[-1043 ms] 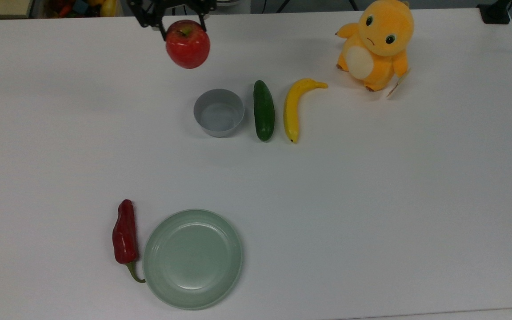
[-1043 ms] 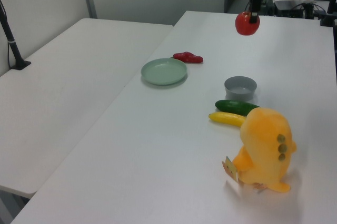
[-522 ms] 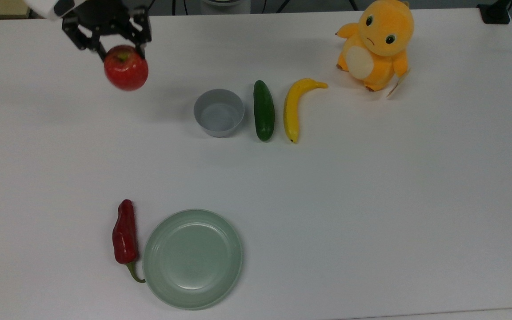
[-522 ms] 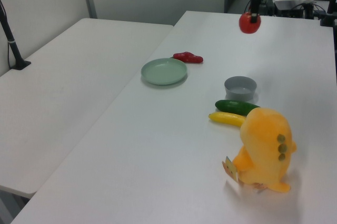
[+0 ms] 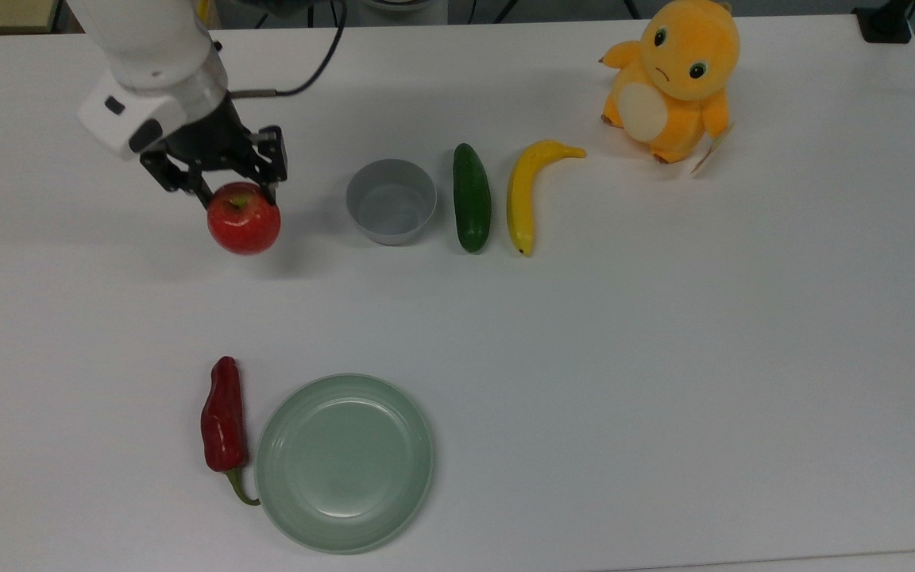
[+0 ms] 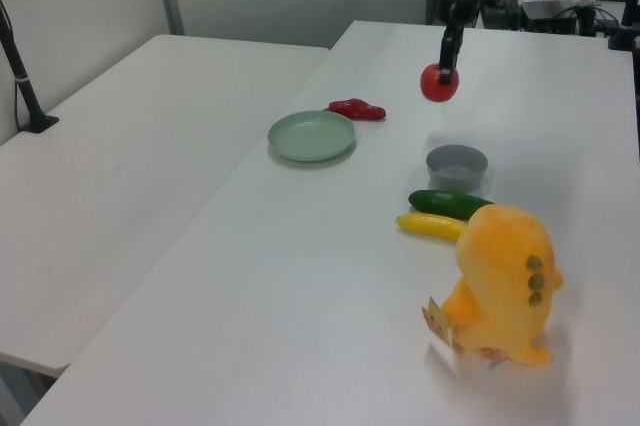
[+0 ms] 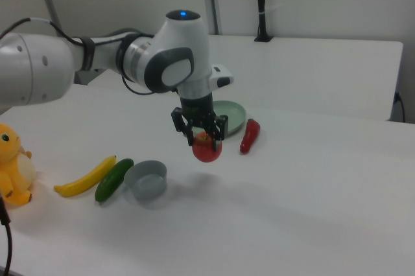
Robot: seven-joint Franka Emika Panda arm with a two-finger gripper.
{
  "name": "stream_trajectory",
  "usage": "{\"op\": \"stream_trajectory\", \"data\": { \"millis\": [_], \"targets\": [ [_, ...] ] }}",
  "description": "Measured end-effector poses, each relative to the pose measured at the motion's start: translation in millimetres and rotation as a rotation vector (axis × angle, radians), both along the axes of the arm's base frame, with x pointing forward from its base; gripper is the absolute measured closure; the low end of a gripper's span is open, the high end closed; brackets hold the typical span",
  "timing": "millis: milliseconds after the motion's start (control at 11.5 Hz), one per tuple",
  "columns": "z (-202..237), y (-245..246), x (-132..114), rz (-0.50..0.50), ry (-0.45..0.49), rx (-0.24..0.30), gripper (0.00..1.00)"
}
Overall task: Red apple placed in the center of the desktop
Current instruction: 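Lower the apple onto the table beside the grey bowl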
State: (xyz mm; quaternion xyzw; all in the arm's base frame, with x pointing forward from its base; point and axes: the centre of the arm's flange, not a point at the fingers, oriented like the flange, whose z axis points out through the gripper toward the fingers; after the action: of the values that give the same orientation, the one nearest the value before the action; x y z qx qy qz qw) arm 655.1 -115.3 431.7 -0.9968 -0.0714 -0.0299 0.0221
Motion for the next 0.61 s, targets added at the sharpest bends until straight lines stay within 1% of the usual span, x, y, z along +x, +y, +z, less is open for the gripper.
{"op": "stream_trajectory", "data": {
  "millis": [174, 348, 609],
  "targets": [
    [-34.7, 6.7, 9.1, -0.011, -0.002, 0.017, 0.30],
    [-62.4, 17.0, 12.3, -0.009, 0.006, 0.021, 0.30],
    [-81.4, 35.6, 8.6, 0.010, 0.021, 0.028, 0.30]
  ]
}}
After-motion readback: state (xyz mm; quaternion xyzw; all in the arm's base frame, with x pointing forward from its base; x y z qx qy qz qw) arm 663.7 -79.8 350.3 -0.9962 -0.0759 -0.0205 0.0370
